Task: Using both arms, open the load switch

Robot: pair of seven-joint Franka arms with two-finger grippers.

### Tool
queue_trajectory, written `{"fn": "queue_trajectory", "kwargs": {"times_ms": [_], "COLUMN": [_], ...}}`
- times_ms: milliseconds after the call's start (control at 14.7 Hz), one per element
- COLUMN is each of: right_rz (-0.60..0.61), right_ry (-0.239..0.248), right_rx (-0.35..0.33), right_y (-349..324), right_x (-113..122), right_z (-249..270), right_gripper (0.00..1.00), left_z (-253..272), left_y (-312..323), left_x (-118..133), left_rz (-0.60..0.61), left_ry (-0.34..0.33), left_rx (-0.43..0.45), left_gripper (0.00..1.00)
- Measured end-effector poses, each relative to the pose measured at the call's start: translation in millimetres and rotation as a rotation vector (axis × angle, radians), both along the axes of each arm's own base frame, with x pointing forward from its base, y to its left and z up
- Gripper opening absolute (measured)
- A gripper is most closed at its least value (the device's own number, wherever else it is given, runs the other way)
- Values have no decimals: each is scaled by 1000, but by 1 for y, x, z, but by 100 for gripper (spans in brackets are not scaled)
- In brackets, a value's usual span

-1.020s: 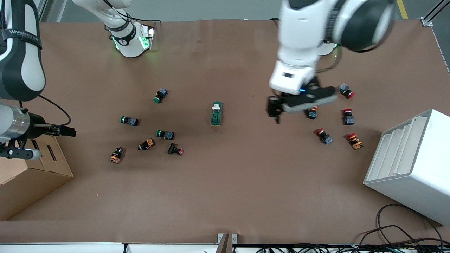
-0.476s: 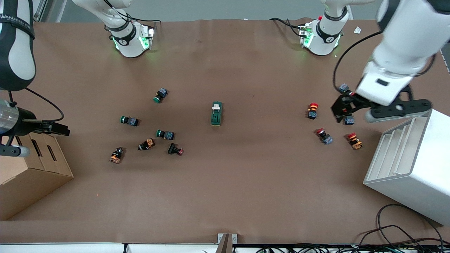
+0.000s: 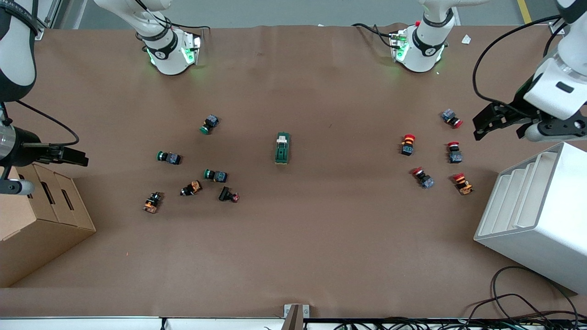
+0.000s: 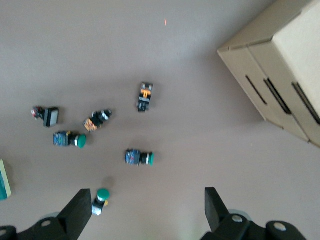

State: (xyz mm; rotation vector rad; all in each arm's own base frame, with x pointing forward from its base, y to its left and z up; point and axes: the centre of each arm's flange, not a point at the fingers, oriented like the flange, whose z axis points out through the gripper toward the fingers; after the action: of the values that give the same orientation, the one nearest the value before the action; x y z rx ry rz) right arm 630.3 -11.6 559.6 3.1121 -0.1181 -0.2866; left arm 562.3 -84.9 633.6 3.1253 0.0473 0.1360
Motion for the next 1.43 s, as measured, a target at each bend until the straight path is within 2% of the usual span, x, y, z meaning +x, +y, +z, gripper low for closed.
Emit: {"fn": "queue_trajectory", "kwargs": {"times_ms": [136, 272, 612, 1020, 1156, 1429], "right_rz": [-1, -1, 3, 4, -5, -12], "right_ry": [28, 28, -5, -31, -47, -85], "right_rx": [0, 0, -1, -11, -12, -9], "right_y": [-1, 0, 0, -22, -27, -31], "right_x": [-4, -5, -15, -25, -36, -74], "right_z": [-2, -1, 18, 36, 49, 83], "right_gripper": [100, 100, 100, 100, 100, 100], "left_z": [0, -1, -3, -7, -7, -5], "left_y": [8, 15, 44, 45, 44, 43], "left_x": [-10, -19, -27, -31, -35, -38], "left_rz": [2, -30, -98, -105, -106, -109], "left_ry": [24, 35, 42, 52, 54, 50], "left_rx": [-7, -1, 8, 9, 11, 12], "left_gripper": [100, 100, 100, 100, 100, 100]}}
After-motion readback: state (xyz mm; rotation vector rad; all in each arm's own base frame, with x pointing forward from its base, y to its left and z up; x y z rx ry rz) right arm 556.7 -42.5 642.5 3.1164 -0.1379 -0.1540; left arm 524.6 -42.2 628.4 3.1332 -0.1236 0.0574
